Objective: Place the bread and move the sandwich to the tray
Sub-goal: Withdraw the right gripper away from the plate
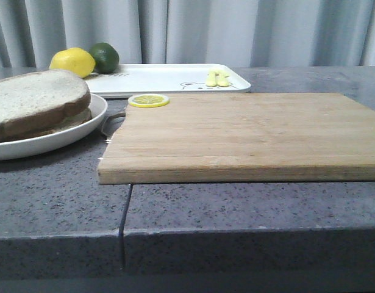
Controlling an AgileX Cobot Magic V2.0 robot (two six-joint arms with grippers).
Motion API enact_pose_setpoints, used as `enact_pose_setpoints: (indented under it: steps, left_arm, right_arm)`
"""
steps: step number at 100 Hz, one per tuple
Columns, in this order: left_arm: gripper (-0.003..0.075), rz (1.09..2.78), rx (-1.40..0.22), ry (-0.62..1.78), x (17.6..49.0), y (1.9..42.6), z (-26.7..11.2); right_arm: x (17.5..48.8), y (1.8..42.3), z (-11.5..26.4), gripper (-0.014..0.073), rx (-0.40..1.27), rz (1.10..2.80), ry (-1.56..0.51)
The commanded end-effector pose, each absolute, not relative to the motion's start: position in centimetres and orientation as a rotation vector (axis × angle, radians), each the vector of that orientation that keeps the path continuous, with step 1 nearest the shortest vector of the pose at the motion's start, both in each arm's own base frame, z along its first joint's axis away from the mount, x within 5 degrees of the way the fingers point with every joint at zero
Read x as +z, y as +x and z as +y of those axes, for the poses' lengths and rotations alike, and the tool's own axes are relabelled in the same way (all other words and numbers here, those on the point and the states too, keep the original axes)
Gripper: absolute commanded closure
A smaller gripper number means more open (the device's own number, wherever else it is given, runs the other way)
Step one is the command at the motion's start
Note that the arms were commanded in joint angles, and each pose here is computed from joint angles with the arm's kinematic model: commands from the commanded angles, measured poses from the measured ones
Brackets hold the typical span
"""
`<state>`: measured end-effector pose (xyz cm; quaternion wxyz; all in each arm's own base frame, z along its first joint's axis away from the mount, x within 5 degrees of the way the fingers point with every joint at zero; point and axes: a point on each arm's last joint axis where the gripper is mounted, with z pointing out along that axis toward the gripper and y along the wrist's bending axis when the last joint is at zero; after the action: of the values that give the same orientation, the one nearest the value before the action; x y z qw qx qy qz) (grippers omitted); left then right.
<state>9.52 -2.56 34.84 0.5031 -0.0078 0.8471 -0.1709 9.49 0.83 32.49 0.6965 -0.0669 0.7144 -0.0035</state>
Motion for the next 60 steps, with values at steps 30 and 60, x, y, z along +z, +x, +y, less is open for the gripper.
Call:
enact_pose_setpoints:
  steps: [30, 60]
  left_arm:
    - [0.0183, 1.965, -0.438, -0.047, 36.28, 9.88, -2.57]
    - [0.0183, 1.943, -0.434, -0.054, 36.45, 9.97, -2.5]
  right_arm:
    - [34.39, 9.34, 0.66, 0.0167, -0.031, 1.458, -0.131]
    - [34.4, 9.34, 0.66, 0.0167, -0.031, 1.457, -0.131]
